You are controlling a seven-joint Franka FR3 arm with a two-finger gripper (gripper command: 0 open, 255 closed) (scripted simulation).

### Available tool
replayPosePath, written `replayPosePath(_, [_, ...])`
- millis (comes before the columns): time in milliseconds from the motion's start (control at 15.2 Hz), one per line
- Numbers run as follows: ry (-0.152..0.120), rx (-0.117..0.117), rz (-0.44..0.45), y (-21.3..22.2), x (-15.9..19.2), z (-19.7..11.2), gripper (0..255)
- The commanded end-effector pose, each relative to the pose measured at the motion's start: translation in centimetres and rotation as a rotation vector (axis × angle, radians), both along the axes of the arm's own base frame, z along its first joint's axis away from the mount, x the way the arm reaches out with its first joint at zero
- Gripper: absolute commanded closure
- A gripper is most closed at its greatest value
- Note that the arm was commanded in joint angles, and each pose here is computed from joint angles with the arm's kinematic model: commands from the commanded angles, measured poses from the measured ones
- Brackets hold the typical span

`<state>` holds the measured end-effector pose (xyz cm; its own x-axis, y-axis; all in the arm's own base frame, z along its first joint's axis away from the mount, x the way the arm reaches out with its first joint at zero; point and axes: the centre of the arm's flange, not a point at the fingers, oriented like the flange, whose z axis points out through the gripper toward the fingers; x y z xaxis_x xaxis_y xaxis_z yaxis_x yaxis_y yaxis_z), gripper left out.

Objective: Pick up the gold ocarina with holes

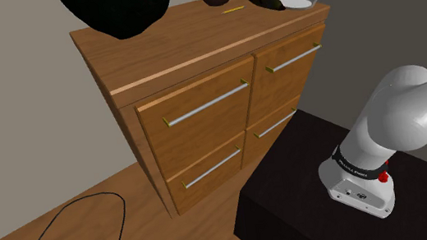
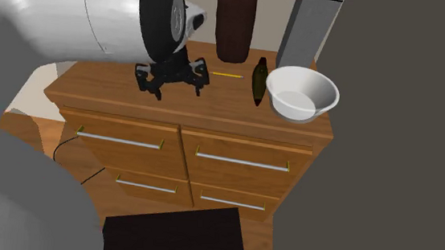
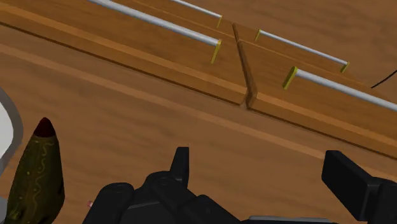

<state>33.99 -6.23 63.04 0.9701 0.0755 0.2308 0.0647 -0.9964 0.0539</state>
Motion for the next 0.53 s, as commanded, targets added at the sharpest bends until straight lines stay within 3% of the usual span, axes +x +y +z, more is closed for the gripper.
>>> replayPosePath(0, [-0.035, 0.014, -0.002, -2.5, 0.8, -0.3, 0])
replayPosePath(462, [-0.152, 0.066, -0.01, -10.8, 4.3, -0.9, 0])
